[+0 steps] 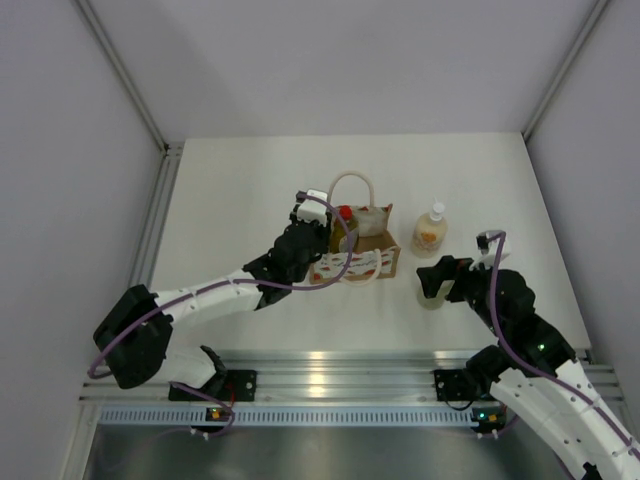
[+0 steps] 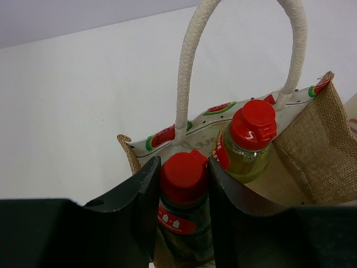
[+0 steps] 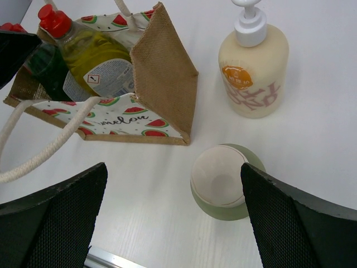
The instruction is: Take the personal care products out of the canvas bag
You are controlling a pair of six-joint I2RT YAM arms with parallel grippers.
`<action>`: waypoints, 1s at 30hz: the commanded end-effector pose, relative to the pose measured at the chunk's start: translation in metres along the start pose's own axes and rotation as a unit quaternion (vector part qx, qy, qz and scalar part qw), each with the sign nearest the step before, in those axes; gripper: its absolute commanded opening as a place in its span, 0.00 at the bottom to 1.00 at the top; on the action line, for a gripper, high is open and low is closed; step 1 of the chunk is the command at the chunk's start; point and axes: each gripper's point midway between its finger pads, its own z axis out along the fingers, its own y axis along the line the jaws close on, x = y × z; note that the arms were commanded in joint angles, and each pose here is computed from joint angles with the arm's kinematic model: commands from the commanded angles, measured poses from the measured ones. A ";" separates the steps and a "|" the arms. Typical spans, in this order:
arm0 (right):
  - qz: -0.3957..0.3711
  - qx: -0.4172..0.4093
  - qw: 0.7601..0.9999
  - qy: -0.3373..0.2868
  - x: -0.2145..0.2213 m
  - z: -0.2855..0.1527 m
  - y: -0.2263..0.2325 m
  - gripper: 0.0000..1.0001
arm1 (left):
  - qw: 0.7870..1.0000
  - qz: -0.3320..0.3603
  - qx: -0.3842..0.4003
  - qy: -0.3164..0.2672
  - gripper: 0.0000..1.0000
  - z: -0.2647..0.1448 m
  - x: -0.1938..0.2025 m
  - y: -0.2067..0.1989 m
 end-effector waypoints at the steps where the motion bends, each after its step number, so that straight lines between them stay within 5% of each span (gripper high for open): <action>1: 0.001 -0.007 1.000 -0.021 -0.019 -0.005 0.006 0.99 | 0.999 -0.028 0.015 -0.043 0.00 -0.005 -0.028 -0.005; 30: 0.005 -0.011 0.999 -0.030 -0.020 -0.007 0.006 0.99 | 0.987 -0.071 0.024 -0.146 0.00 -0.048 -0.155 0.008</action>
